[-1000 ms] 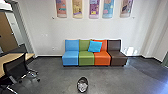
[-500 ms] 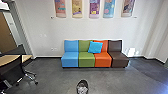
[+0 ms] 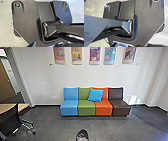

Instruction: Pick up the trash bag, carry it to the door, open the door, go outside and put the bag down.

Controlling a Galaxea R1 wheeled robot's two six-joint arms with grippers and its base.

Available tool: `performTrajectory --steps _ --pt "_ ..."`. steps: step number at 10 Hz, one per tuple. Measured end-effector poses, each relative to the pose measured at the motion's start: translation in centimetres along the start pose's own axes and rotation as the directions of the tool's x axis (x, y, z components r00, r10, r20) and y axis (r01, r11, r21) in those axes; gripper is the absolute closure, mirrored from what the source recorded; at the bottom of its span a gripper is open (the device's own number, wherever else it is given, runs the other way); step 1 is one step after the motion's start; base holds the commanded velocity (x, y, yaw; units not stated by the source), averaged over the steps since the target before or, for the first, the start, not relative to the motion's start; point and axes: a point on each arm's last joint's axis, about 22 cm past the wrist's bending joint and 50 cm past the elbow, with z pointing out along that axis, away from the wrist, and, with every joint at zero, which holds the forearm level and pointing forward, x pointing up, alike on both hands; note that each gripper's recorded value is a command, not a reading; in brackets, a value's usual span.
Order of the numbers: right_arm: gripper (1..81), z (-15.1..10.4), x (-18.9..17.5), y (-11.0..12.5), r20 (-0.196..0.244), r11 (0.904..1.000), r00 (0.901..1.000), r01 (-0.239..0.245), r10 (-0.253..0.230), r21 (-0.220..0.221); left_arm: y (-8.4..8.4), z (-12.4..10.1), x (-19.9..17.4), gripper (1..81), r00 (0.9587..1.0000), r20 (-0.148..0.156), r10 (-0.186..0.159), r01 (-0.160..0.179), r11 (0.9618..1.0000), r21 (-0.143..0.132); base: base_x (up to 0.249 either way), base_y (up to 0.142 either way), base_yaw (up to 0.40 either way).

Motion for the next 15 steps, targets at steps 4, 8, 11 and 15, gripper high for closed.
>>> performTrajectory --steps 4,8,11,15 --pt "1.0 0.01 -0.02 -0.03 0.000 1.0000 1.0000 -0.002 0.002 0.000 0.27 0.07 0.01 1.0 0.9998 0.001 -0.020 0.020 0.9998 -0.003 0.181 0.000 0.000" --pt "1.0 0.01 -0.02 -0.03 0.000 1.0000 1.0000 -0.002 0.002 0.000 0.61 0.15 0.03 1.0 0.9992 0.000 -0.041 0.041 0.9991 -0.008 0.180 0.000 0.000" --pt "1.0 0.02 0.00 -0.06 0.000 1.0000 1.0000 -0.002 0.002 0.001 0.49 0.13 0.02 1.0 0.9992 0.000 -0.041 0.041 0.9992 -0.006 0.180 0.000 0.000" --pt "1.0 0.01 -0.01 -0.03 0.000 1.0000 1.0000 -0.002 0.002 0.000 0.30 0.08 0.00 1.0 0.9992 0.000 -0.041 0.041 0.9992 -0.003 0.180 0.000 0.000"
